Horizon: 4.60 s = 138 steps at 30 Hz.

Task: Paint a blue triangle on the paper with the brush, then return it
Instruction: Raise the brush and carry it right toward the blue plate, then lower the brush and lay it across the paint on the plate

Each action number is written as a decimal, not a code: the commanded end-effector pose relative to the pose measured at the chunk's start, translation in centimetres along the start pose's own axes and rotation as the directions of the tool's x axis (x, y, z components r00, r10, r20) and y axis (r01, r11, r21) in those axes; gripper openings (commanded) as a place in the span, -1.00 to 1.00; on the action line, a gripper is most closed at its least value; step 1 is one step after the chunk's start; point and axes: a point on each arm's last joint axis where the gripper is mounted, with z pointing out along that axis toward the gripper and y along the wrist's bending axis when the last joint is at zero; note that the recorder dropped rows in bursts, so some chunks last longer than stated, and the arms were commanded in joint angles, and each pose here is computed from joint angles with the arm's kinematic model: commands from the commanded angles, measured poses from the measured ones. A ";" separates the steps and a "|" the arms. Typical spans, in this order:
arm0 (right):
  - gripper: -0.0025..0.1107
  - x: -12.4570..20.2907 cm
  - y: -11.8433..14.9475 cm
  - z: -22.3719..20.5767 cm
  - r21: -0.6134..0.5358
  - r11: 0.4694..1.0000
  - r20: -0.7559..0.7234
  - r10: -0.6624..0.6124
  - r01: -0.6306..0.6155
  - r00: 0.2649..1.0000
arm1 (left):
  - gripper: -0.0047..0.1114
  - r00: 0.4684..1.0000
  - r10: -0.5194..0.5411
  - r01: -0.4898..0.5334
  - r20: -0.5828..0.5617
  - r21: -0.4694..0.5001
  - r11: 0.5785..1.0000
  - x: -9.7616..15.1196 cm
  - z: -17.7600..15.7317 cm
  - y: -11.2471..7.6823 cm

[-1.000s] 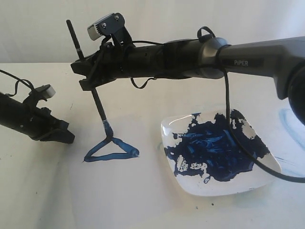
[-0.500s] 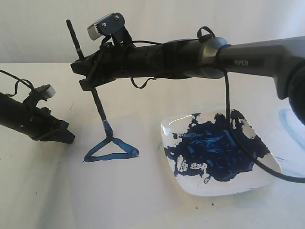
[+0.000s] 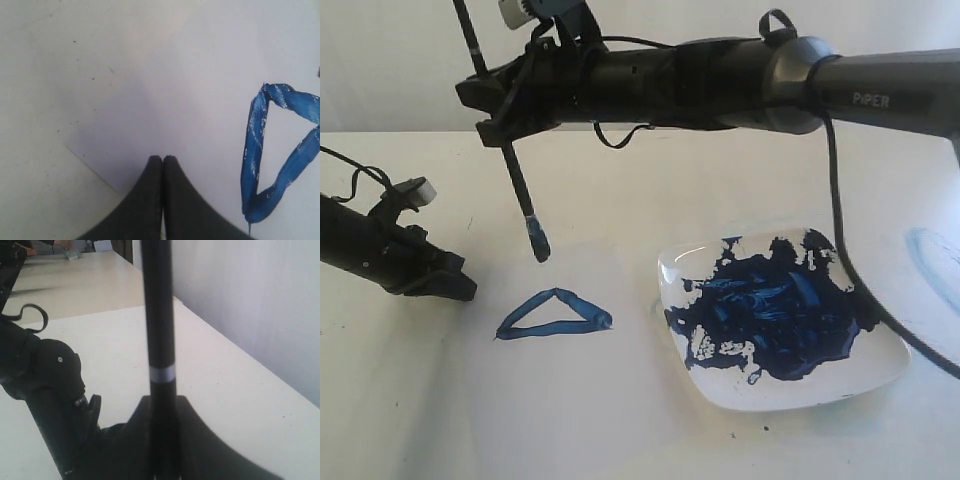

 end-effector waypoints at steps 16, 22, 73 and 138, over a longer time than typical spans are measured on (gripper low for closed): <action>-0.96 -5.5 -2.4 -9.7 0.242 0.968 -0.019 0.073 -0.066 0.997 | -0.92 0.999 0.019 -0.019 -0.041 -0.002 1.000 0.7 0.3 0.3; -0.96 -5.5 -2.4 -13.1 0.385 0.912 0.000 0.154 -0.142 0.988 | -0.92 0.999 0.019 -0.019 -0.041 -0.002 1.000 0.7 0.3 0.3; -0.96 1.0 -4.3 -30.3 0.454 0.246 0.561 0.668 -0.856 0.489 | -0.92 0.776 0.459 -0.124 0.433 -0.609 0.783 8.6 -21.8 -15.1; -0.96 18.8 -8.8 -33.1 0.471 -0.519 0.767 0.640 -0.713 0.041 | -0.92 0.759 0.452 -0.034 0.469 -0.664 0.747 12.6 -19.6 -13.5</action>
